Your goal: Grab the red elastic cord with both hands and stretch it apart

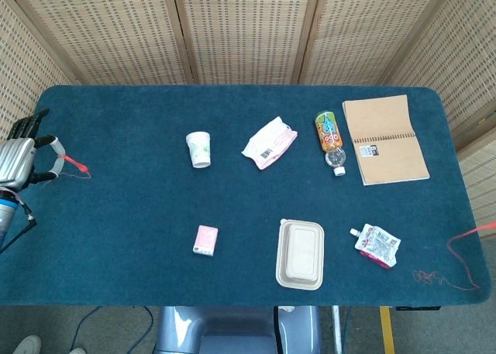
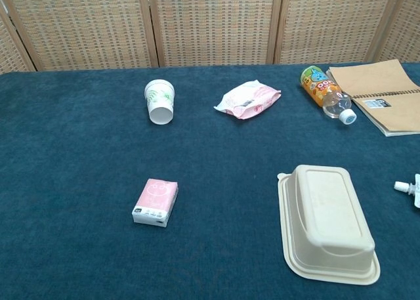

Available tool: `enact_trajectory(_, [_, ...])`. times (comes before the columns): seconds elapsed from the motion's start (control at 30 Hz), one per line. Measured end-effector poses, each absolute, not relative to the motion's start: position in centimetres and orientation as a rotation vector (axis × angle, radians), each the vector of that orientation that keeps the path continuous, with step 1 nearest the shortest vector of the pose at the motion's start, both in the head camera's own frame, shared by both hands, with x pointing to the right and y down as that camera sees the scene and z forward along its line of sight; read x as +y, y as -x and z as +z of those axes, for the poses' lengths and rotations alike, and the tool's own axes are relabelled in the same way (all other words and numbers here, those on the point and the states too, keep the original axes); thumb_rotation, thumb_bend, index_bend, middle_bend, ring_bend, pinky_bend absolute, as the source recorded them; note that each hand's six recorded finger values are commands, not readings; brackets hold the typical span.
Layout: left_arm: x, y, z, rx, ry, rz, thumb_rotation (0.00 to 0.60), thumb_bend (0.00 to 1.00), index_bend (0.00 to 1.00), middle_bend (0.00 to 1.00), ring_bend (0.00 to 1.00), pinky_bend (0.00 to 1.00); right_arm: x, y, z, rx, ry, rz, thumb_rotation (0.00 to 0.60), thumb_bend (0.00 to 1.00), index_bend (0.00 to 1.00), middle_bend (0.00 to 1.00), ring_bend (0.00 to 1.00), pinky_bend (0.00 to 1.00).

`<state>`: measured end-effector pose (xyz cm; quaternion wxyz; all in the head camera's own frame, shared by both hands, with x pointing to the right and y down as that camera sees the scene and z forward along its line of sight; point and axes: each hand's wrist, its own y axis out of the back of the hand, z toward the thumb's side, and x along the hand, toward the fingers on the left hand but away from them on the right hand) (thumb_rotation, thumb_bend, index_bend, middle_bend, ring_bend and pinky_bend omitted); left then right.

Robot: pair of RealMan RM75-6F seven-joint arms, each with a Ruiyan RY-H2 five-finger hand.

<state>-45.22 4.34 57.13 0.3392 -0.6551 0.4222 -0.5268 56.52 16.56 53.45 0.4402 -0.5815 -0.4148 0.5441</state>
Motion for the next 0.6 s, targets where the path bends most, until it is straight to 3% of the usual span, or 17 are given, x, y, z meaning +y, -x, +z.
enact_trajectory(0.33, [6.9, 43.3, 58.0, 1.088, 1.671, -1.409, 0.600, 0.50, 0.81, 0.00, 0.00, 0.00, 8.6, -41.4, 57.6, -0.874, 1.739, 1.149, 0.600, 0.67, 0.82, 0.12, 0.00, 0.00])
enact_trajectory(0.6, [7.9, 42.1, 58.8, 1.058, 1.674, -1.438, 0.600, 0.50, 0.80, 0.00, 0.00, 0.00, 5.5, -34.6, 58.8, -0.848, 1.822, 1.090, 0.600, 0.67, 0.82, 0.12, 0.00, 0.00])
